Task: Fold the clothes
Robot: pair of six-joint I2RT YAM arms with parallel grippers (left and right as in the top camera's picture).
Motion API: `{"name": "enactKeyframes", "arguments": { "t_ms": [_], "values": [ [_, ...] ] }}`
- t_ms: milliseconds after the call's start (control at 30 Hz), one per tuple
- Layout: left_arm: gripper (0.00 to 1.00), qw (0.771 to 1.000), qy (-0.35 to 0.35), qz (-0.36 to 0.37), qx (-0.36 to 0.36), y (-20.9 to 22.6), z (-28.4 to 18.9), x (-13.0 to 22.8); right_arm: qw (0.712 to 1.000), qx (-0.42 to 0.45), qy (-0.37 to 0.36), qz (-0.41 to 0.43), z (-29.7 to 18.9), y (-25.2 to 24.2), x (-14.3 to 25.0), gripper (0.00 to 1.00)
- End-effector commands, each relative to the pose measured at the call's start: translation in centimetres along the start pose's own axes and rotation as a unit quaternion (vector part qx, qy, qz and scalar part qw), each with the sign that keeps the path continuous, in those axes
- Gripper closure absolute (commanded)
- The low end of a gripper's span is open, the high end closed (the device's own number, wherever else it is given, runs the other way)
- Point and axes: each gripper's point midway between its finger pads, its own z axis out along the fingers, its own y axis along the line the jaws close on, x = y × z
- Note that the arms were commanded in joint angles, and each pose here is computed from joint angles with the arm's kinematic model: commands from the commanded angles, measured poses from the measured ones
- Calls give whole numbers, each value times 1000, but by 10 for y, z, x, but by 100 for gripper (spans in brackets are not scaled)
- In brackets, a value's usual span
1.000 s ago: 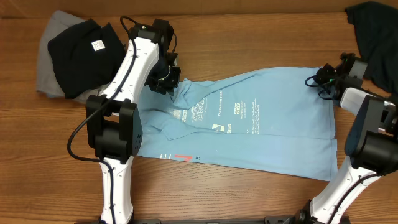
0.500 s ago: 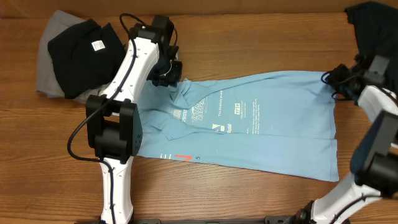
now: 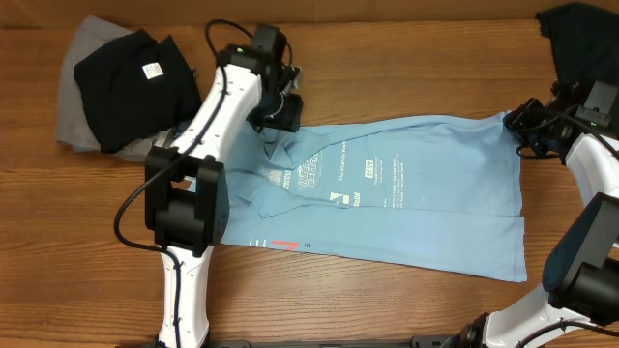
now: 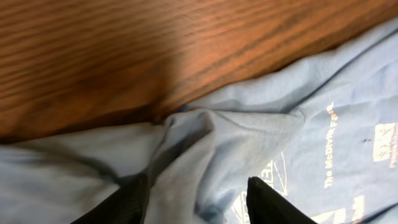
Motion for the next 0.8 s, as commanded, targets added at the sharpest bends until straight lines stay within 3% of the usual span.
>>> {"name": "enactKeyframes", "arguments": {
  "t_ms": [0,67,167,400,600,767],
  "values": [
    [51,999,18,34,-19,1,18,11,999,-34,1,-7,-8,18,-3,96],
    [65,999,16,35,-25,3,25,12,999,-32,4,-5,-8,17,-1,96],
    [96,999,-1,31,-41,10,29,5,999,-32,4,-6,-8,17,-1,96],
    [96,993,-56,-44,-95,35,-17,-22,1000,-29,-3,1,-11,10,-6,96],
    [96,985,-131,-58,-100,44,-89,-46,1000,-1,-21,8,-14,-7,-15,96],
    [96,979,-159,-63,-108,52,-124,-45,999,4,-44,5,-18,-14,-28,96]
  ]
}}
